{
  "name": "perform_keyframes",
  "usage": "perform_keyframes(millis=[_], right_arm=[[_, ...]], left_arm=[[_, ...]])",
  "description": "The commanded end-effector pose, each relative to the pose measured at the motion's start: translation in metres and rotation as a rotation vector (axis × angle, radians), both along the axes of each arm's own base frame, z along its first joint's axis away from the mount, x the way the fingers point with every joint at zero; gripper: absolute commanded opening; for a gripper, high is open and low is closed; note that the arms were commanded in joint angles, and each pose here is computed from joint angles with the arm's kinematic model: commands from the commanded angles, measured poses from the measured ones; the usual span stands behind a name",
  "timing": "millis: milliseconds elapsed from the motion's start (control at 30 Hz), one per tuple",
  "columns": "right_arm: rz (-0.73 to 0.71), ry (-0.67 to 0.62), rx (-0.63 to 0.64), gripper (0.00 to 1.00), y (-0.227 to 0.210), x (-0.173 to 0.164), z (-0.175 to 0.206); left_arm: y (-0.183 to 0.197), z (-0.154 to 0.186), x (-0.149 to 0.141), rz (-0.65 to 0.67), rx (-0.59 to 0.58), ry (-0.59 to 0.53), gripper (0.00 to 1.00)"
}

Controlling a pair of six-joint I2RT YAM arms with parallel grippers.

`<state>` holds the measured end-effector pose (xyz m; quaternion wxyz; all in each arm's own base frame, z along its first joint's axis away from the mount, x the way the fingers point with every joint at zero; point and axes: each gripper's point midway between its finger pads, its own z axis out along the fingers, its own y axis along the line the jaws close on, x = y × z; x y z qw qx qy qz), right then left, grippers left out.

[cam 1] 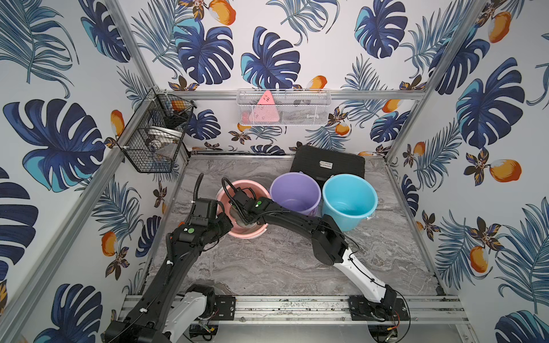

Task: Wipe the inside of the bucket with a cloth
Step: Wipe the dirt from the inside of the bucket.

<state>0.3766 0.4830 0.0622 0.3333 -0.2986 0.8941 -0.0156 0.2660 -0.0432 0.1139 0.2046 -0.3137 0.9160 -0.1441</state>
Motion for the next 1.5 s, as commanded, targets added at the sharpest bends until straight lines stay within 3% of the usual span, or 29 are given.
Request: perform_keyframes(millis=[0, 267, 367, 533, 667, 767, 1000, 1167, 1300, 1467], right_arm=[[-0.051, 0.025, -0.050, 0.00, -0.016, 0.004, -0.019], [0.021, 0.225, -0.005, 0.00, -0.001, -0.036, -0.054], [0.102, 0.366, 0.074, 0.00, 0.016, -0.064, -0.061], [0.311, 0.577, 0.349, 0.00, 0.056, -0.116, -0.024], [0.424, 0.569, 0.496, 0.00, 0.070, -0.128, 0.025], [0.327, 0.431, 0.413, 0.00, 0.057, -0.100, 0.033], [0.078, 0.144, -0.018, 0.00, -0.005, -0.033, 0.002], [-0.054, 0.001, -0.106, 0.00, -0.036, -0.011, 0.007], [-0.111, 0.028, -0.157, 0.00, -0.053, -0.004, -0.010], [-0.130, 0.180, -0.231, 0.00, -0.066, -0.013, -0.056]], left_arm=[[-0.010, -0.007, -0.017, -0.054, -0.028, 0.050, 0.00], [-0.017, -0.012, -0.016, -0.062, -0.027, 0.061, 0.00], [-0.017, -0.011, -0.013, -0.057, -0.015, 0.051, 0.00], [-0.016, -0.019, -0.013, -0.052, 0.002, 0.057, 0.00], [-0.018, -0.024, -0.010, -0.056, -0.001, 0.062, 0.00], [-0.016, -0.026, -0.009, -0.054, 0.015, 0.066, 0.00], [-0.014, -0.020, -0.008, -0.048, 0.025, 0.049, 0.00], [-0.012, -0.019, -0.007, -0.053, 0.041, 0.047, 0.00], [-0.014, -0.019, -0.006, -0.056, 0.038, 0.045, 0.00], [-0.012, -0.015, -0.009, -0.061, 0.059, 0.035, 0.00]])
